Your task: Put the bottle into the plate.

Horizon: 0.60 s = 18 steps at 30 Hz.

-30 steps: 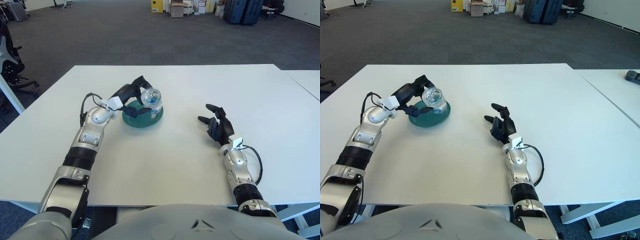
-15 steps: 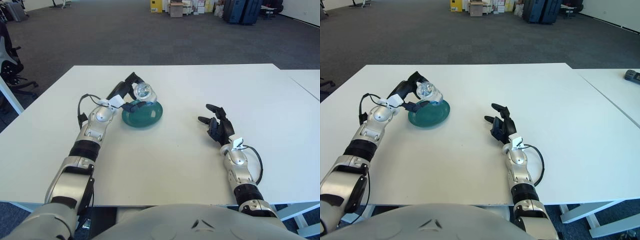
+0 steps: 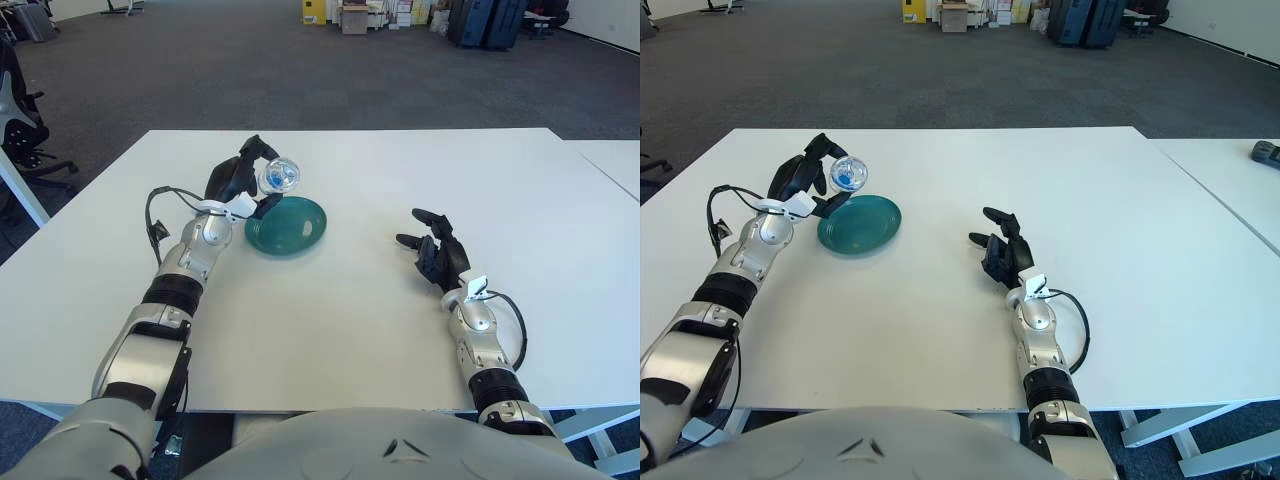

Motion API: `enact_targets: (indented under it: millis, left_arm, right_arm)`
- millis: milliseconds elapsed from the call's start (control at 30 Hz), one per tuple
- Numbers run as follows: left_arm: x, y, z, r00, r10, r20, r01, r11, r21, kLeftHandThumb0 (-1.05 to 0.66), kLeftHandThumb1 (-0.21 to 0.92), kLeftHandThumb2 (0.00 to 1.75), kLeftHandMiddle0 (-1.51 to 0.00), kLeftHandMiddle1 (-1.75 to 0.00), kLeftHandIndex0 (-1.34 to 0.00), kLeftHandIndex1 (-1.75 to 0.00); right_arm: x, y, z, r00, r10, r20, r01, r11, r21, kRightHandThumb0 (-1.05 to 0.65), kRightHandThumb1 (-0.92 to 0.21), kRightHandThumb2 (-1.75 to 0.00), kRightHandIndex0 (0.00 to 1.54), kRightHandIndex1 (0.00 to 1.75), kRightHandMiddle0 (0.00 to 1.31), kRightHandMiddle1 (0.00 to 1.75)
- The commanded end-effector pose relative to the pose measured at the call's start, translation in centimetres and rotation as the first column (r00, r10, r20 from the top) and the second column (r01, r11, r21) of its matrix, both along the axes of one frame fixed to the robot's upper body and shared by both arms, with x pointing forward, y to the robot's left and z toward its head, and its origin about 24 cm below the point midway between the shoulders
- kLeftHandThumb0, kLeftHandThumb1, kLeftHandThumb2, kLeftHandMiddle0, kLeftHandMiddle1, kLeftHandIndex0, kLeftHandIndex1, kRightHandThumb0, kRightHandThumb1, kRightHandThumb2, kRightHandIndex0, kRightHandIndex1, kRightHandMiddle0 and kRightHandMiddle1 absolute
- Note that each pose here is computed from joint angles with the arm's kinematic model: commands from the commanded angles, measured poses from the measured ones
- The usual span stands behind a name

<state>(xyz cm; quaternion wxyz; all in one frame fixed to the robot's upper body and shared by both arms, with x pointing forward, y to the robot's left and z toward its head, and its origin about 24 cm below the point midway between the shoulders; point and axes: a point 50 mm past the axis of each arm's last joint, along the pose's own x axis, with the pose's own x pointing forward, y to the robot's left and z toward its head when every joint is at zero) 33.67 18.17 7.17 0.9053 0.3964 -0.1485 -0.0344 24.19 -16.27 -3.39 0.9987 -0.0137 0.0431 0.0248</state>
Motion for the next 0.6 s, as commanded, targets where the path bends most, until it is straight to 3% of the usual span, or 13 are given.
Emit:
enact_targets:
  millis: [0,167,300,367,400,433,467,500,567]
  left_arm:
    - [1.1,-0.3,1.6,0.998,0.001,0.062,-0.002,1.0,0.006,-0.48,0.29,1.35,-1.15,-1.75,-0.63,-1.75]
    - [1.3,-0.1,1.2,0.999,0.009,0.042,-0.011,0.999,0.039,-0.48,0.29,1.34,-1.17,-1.75,-0.62,-1.75]
    - [1.4,0.2,0.7,1.0,0.001,0.017,-0.003,0.996,0.093,-0.47,0.3,1.33,-1.03,-1.75,-0.61,-1.75]
    - [1.4,0.4,0.2,1.0,-0.006,-0.017,0.008,0.989,0.148,-0.2,0.27,1.34,-0.79,-1.75,-0.59,-1.64]
    - [1.5,0.5,0.1,0.999,-0.009,-0.032,0.014,0.984,0.176,-0.24,0.36,1.22,-0.63,-1.72,-0.53,-1.66]
    - [1.5,0.6,-0.2,0.998,-0.013,-0.06,0.027,0.974,0.226,-0.28,0.54,0.98,-0.4,-1.68,-0.45,-1.67]
    - [1.6,0.7,-0.4,0.996,-0.019,-0.087,0.042,0.96,0.275,-0.39,0.59,0.89,-0.32,-1.52,-0.36,-1.58]
    - [1.6,0.7,-0.5,0.995,-0.021,-0.102,0.051,0.951,0.305,-0.56,0.7,0.72,-0.22,-1.22,-0.25,-1.42]
    - [1.7,0.8,-0.6,0.991,-0.028,-0.132,0.074,0.929,0.362,-0.77,0.83,0.52,-0.14,-0.81,-0.13,-1.24]
  right_arm:
    - [-3.1,-0.9,-3.3,0.982,-0.036,-0.185,0.039,0.999,0.009,-0.91,-0.92,-1.03,0.59,0.45,0.0,0.8]
    - [-3.2,-1.0,-3.3,0.982,-0.038,-0.184,0.04,0.999,0.01,-0.91,-0.92,-1.03,0.58,0.45,0.0,0.79]
    - [-3.2,-1.0,-3.3,0.982,-0.039,-0.184,0.041,0.999,0.011,-0.91,-0.92,-1.03,0.58,0.46,0.0,0.78]
    - [-3.2,-1.0,-3.3,0.982,-0.038,-0.184,0.041,0.999,0.011,-0.91,-0.92,-1.03,0.58,0.46,0.0,0.78]
    - [-3.2,-1.0,-3.3,0.982,-0.038,-0.184,0.04,0.999,0.01,-0.91,-0.92,-1.03,0.58,0.46,0.0,0.78]
    - [-3.2,-1.0,-3.3,0.982,-0.037,-0.184,0.039,0.999,0.009,-0.91,-0.92,-1.03,0.58,0.46,0.0,0.78]
    - [-3.2,-1.0,-3.3,0.982,-0.035,-0.184,0.038,0.999,0.009,-0.92,-0.92,-1.03,0.58,0.46,0.0,0.78]
    - [-3.2,-1.0,-3.3,0.982,-0.034,-0.184,0.037,0.999,0.009,-0.92,-0.92,-1.03,0.58,0.46,0.0,0.78]
    - [-3.3,-0.9,-3.3,0.982,-0.033,-0.183,0.035,0.999,0.009,-0.92,-0.92,-1.02,0.58,0.46,0.0,0.78]
